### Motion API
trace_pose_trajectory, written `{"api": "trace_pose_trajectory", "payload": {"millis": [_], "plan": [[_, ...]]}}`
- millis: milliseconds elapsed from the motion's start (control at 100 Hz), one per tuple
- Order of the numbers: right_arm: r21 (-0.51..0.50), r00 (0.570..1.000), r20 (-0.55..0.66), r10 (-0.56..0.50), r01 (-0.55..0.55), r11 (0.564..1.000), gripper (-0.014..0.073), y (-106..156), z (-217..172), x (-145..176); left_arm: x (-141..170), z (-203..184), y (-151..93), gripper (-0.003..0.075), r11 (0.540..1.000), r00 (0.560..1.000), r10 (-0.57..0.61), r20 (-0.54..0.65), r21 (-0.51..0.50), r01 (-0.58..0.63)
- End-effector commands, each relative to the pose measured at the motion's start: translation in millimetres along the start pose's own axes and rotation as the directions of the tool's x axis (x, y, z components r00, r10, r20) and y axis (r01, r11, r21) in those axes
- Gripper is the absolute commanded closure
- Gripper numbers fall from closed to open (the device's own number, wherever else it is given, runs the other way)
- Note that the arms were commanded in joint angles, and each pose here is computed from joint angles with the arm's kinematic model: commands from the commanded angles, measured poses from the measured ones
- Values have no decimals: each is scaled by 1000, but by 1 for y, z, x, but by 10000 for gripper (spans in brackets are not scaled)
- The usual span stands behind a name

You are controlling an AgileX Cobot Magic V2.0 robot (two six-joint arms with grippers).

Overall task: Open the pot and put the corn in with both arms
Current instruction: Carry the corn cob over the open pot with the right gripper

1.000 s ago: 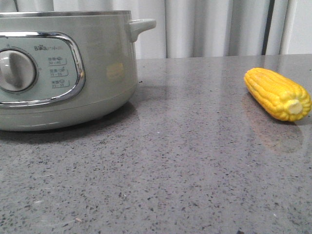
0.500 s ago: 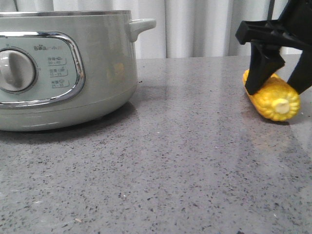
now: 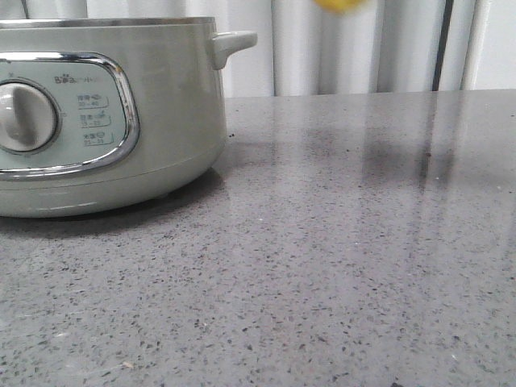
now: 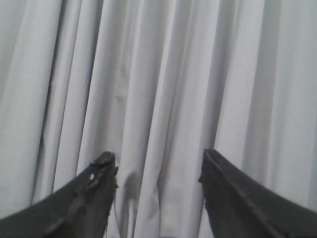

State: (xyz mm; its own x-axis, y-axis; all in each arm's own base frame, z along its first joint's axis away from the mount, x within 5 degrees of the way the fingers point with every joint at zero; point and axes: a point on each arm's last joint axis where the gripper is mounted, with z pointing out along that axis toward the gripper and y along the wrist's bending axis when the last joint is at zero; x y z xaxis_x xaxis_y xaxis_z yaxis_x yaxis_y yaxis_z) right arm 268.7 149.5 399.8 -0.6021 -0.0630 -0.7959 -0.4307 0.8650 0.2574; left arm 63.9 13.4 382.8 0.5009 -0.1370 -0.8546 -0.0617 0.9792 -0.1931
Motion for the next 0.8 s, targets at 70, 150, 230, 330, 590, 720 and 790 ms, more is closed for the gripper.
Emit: {"api": "trace_pose_trajectory", "payload": {"millis": [70, 150, 230, 330, 590, 720, 790], "plan": [[-188, 966, 251, -66, 115, 975, 664, 68, -17, -33, -11, 3, -2, 364, 1000, 999, 9, 46, 5, -9], [-234, 956, 283, -74, 143, 962, 664, 88, -4, -35, -11, 3, -2, 364, 1000, 999, 9, 44, 5, -9], [-252, 959, 273, -80, 152, 956, 661, 100, 16, -33, -11, 3, -2, 364, 1000, 999, 9, 44, 5, -9], [-237, 965, 241, -102, 160, 958, 593, 102, 41, -30, -11, 3, -2, 364, 1000, 999, 9, 44, 6, -9], [-217, 971, 204, -127, 171, 961, 61, 101, 65, -25, -11, 3, -2, 364, 1000, 999, 9, 37, 8, -10], [-211, 965, 216, -148, 194, 958, 34, 101, 46, -29, -8, 1, -3, 379, 1000, 1000, -15, -2, 20, 15], [-211, 963, 219, -158, 205, 956, 67, 100, 29, -32, -5, -2, -4, 414, 998, 998, -40, -46, 35, 42]]}}
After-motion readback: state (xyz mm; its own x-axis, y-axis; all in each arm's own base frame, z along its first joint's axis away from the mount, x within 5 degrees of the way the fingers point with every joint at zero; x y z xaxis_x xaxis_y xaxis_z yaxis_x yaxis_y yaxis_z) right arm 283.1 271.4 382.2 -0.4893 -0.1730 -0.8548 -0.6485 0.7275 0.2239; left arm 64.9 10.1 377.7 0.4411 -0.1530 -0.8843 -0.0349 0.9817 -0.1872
